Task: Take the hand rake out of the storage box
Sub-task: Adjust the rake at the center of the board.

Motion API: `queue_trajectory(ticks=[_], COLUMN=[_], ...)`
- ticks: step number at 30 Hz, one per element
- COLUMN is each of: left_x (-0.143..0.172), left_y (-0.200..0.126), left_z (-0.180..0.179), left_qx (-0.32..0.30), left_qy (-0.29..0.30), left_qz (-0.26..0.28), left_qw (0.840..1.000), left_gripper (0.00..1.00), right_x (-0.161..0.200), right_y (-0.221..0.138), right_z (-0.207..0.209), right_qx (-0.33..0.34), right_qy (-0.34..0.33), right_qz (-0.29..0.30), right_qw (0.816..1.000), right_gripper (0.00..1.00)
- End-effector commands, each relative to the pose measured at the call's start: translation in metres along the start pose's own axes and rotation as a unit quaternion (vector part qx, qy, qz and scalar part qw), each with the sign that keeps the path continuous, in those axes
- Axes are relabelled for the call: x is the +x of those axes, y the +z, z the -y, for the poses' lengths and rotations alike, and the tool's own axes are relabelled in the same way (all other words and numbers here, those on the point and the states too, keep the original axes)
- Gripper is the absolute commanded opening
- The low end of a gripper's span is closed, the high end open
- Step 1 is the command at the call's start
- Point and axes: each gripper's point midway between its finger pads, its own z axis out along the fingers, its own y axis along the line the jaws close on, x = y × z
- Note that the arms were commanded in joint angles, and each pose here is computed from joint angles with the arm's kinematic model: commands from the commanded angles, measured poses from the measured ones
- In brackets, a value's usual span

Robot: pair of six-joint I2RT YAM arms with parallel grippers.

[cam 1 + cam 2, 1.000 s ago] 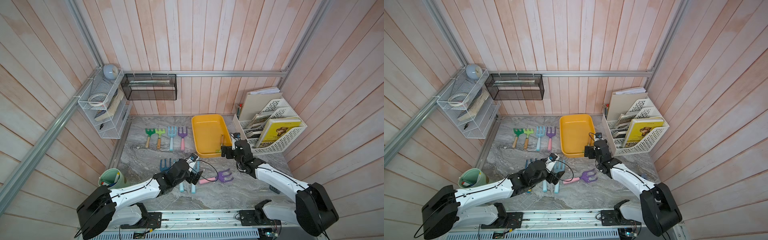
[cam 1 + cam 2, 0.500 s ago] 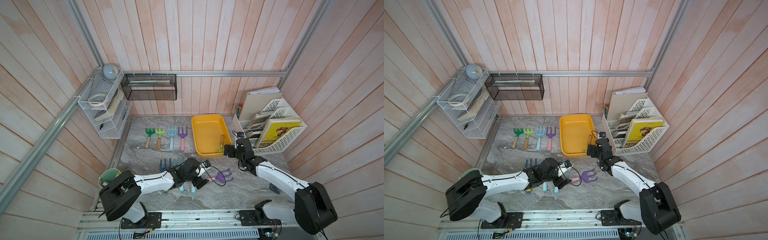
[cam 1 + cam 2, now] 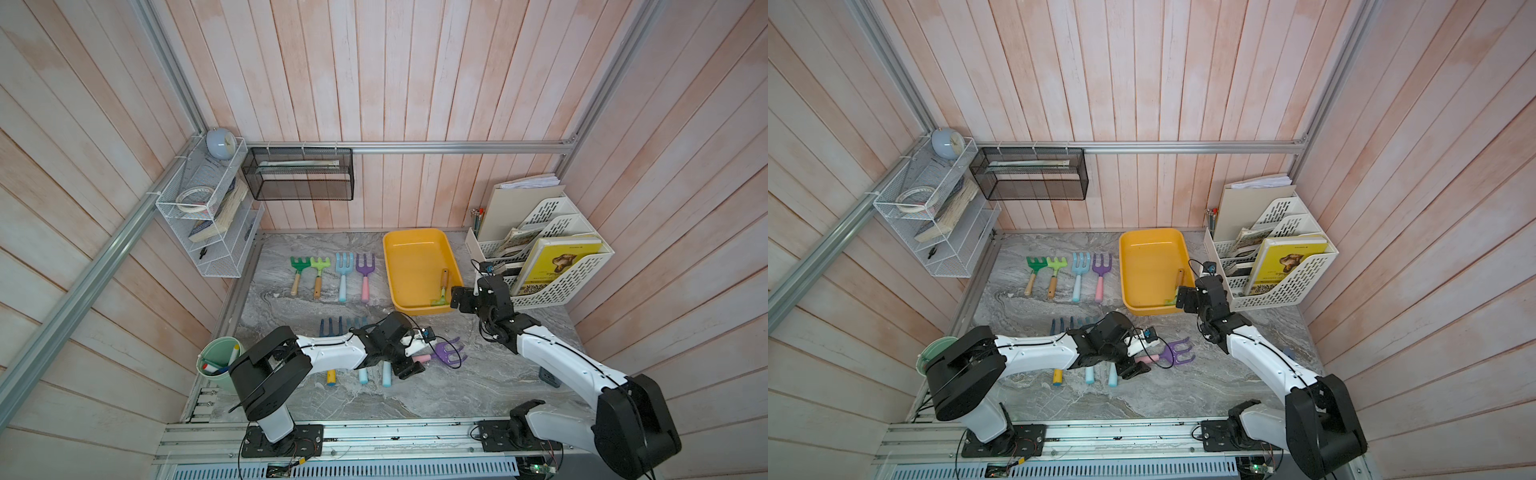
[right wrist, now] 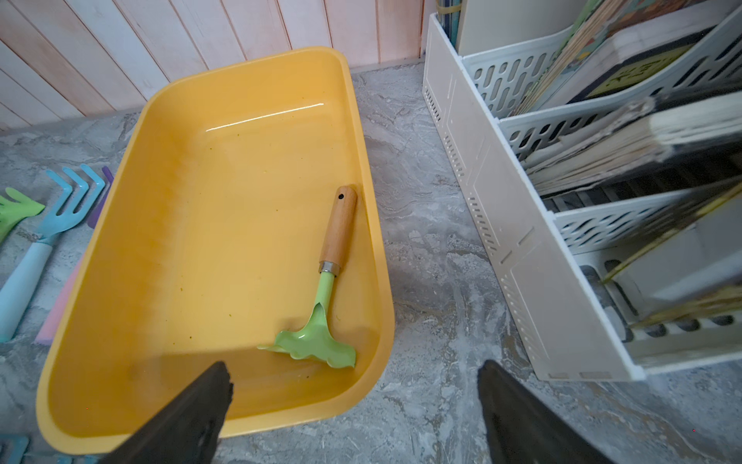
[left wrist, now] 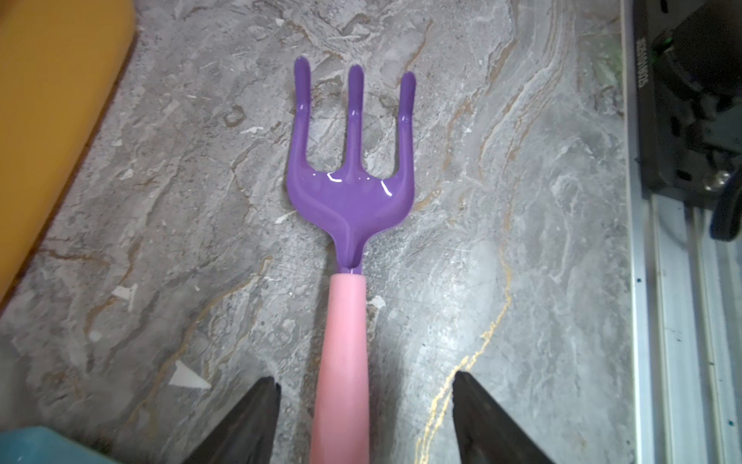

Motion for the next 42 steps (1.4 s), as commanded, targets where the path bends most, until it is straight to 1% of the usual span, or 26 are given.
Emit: queue_trajectory(ticks=[1,3,7,13,15,17,18,20,21,23,24,26,27,30,31,32,33,35,38,40,42], left_x=[0.003,0.002,0.004,0.006,0.009,0.009,0.009,0.007,0.006,0.003,0.000,-0.009,-0.014,-0.023,-0.023,-0.017,-0.014,-0.014,-0.012,-0.003,0.004], left_y=[0.010,0.013,0.018,0.025,0.028,0.027,0.027,0.022,0.018,0.006,0.000,-0.011,-0.014,-0.019,-0.021,-0.022,-0.021,-0.018,-0.016,-0.014,-0.009], left_z=[0.006,0.003,-0.006,-0.008,-0.010,-0.016,-0.018,-0.026,-0.028,-0.032,-0.032,-0.029,-0.023,-0.015,-0.018,-0.023,-0.024,-0.020,-0.016,-0.018,-0.017], left_qx=[0.016,0.010,-0.015,-0.025,-0.032,-0.051,-0.056,-0.086,-0.101,-0.132,-0.138,-0.147,-0.147,-0.179,-0.201,-0.225,-0.229,-0.227,-0.228,-0.241,-0.242], left_qy=[0.009,0.007,-0.001,-0.011,-0.015,-0.024,-0.028,-0.045,-0.054,-0.089,-0.110,-0.169,-0.181,-0.240,-0.273,-0.316,-0.345,-0.390,-0.424,-0.447,-0.463], left_qz=[-0.020,-0.025,-0.030,-0.042,-0.050,-0.053,-0.052,-0.045,-0.041,-0.032,-0.027,-0.005,0.003,0.008,0.007,0.003,0.000,0.008,0.025,0.017,0.012], left_qw=[1.000,1.000,0.999,0.999,0.998,0.997,0.997,0.994,0.993,0.987,0.984,0.975,0.972,0.954,0.941,0.922,0.910,0.892,0.876,0.861,0.852], left_gripper=[0.61,0.53,0.52,0.50,0.43,0.31,0.28,0.21,0.20,0.14,0.13,0.12,0.12,0.12,0.13,0.16,0.16,0.15,0.15,0.15,0.16], right_x=[0.002,-0.001,-0.002,-0.001,-0.002,-0.001,-0.001,-0.002,-0.002,-0.002,-0.002,-0.002,-0.002,-0.003,-0.003,-0.004,-0.004,-0.004,-0.002,-0.002,-0.002], right_y=[-0.005,-0.009,-0.013,-0.013,-0.014,-0.014,-0.014,-0.015,-0.015,-0.015,-0.016,-0.016,-0.016,-0.016,-0.016,-0.018,-0.018,-0.020,-0.020,-0.022,-0.023], right_z=[0.008,0.009,0.013,0.017,0.019,0.020,0.021,0.021,0.022,0.023,0.024,0.026,0.027,0.028,0.027,0.027,0.027,0.030,0.034,0.035,0.033], right_qx=[0.011,0.010,0.011,0.016,0.017,0.017,0.018,0.016,0.018,0.020,0.021,0.024,0.025,0.028,0.027,0.026,0.025,0.029,0.041,0.044,0.037], right_qy=[0.007,0.009,0.015,0.023,0.027,0.030,0.031,0.033,0.034,0.035,0.037,0.040,0.040,0.042,0.045,0.051,0.055,0.065,0.083,0.095,0.108], right_qz=[0.005,0.014,0.023,0.022,0.024,0.025,0.025,0.025,0.025,0.025,0.027,0.029,0.029,0.028,0.028,0.030,0.031,0.035,0.032,0.030,0.029], right_qw=[1.000,1.000,1.000,0.999,0.999,0.999,0.999,0.999,0.999,0.999,0.999,0.999,0.998,0.998,0.998,0.998,0.998,0.997,0.995,0.994,0.993], right_gripper=[0.98,0.98,0.98,0.98,0.98,0.98,0.98,0.98,0.98,0.98,0.98,0.98,0.98,0.98,0.98,0.98,0.98,0.98,0.98,0.98,0.98])
